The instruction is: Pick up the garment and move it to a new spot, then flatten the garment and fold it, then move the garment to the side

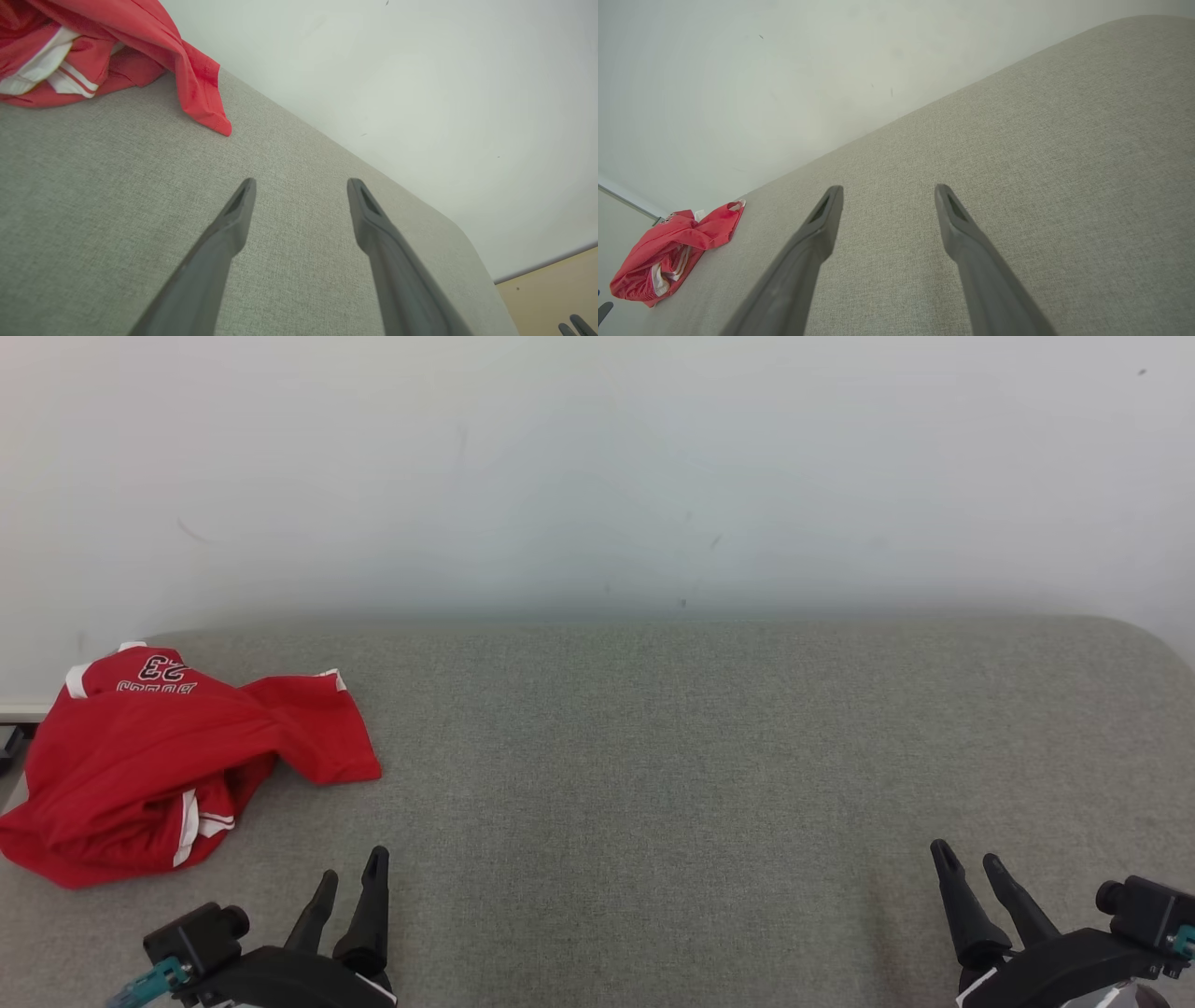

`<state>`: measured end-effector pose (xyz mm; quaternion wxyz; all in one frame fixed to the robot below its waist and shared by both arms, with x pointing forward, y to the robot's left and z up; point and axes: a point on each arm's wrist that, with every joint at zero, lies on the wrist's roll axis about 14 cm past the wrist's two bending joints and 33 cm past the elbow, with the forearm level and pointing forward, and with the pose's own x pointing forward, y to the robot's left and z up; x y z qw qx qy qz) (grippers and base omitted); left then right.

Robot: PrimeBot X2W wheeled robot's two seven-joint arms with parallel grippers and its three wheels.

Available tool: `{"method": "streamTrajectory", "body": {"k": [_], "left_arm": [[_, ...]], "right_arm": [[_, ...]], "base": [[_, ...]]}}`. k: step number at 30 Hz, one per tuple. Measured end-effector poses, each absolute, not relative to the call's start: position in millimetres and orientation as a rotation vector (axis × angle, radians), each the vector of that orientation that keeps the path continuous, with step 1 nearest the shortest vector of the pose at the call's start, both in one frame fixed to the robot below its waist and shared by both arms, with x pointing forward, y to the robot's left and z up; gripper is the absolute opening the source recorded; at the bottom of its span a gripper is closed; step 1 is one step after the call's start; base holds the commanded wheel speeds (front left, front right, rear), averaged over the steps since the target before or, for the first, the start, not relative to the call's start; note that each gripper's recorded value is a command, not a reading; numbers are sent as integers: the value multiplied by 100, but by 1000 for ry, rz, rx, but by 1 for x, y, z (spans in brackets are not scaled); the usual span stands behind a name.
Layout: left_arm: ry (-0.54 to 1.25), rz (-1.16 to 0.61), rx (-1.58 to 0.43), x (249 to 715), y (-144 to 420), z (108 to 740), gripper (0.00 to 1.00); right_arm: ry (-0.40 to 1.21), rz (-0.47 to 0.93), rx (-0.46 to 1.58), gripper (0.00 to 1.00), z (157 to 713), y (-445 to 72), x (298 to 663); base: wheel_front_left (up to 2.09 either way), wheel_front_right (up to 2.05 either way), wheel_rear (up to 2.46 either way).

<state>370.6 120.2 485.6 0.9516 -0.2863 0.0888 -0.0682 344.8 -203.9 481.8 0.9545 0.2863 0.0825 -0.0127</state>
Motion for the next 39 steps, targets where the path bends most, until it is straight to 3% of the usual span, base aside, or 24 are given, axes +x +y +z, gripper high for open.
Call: {"method": "streamTrajectory", "body": {"k": [39], "left_arm": [[116,-128,-217,363,133,495,100]], "right_arm": [[179,14,234,100,487,-196,339]], "base": [[0,0,0]]}}
